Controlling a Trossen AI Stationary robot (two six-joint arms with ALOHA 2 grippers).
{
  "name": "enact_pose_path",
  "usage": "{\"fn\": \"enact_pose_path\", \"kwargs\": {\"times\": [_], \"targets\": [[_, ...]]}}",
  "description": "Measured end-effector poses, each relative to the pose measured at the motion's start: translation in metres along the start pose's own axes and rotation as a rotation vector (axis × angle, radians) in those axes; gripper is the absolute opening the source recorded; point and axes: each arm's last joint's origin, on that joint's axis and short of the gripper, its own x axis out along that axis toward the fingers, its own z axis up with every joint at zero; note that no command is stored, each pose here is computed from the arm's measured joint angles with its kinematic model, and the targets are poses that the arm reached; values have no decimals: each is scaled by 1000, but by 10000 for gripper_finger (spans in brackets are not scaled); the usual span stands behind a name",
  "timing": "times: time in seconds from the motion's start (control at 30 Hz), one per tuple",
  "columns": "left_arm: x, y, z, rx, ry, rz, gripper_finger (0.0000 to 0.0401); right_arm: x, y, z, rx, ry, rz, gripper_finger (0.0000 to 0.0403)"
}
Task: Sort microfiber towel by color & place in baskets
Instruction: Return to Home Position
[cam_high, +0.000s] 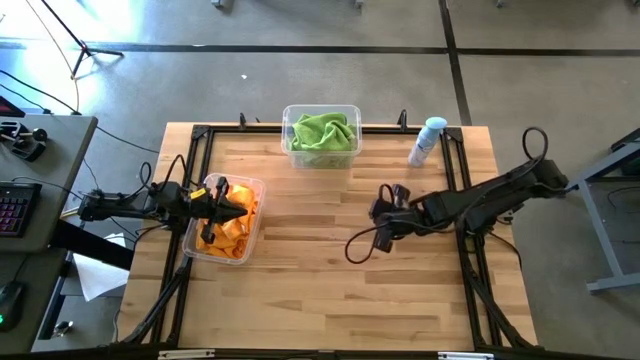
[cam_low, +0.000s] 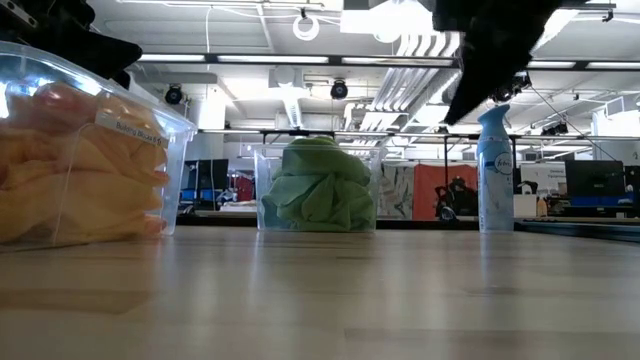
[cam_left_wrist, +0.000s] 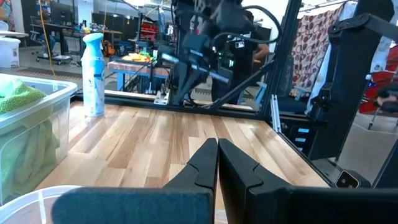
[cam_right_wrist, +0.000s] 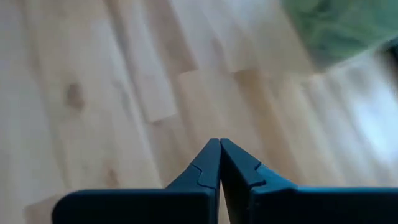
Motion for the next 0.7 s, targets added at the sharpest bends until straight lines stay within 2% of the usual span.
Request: {"fn": "enact_pose_path", "kwargs": {"times": [0.23, 0.47, 0.7], "targets": [[0, 0, 0, 0, 0, 0, 0, 8, -10, -37, 34, -180, 212, 1], [0, 0, 0, 0, 0, 0, 0, -8, -34, -71, 65, -409, 387, 0], [0, 0, 0, 0, 0, 0, 0, -15, -56, -107, 100, -635, 484, 0]]}}
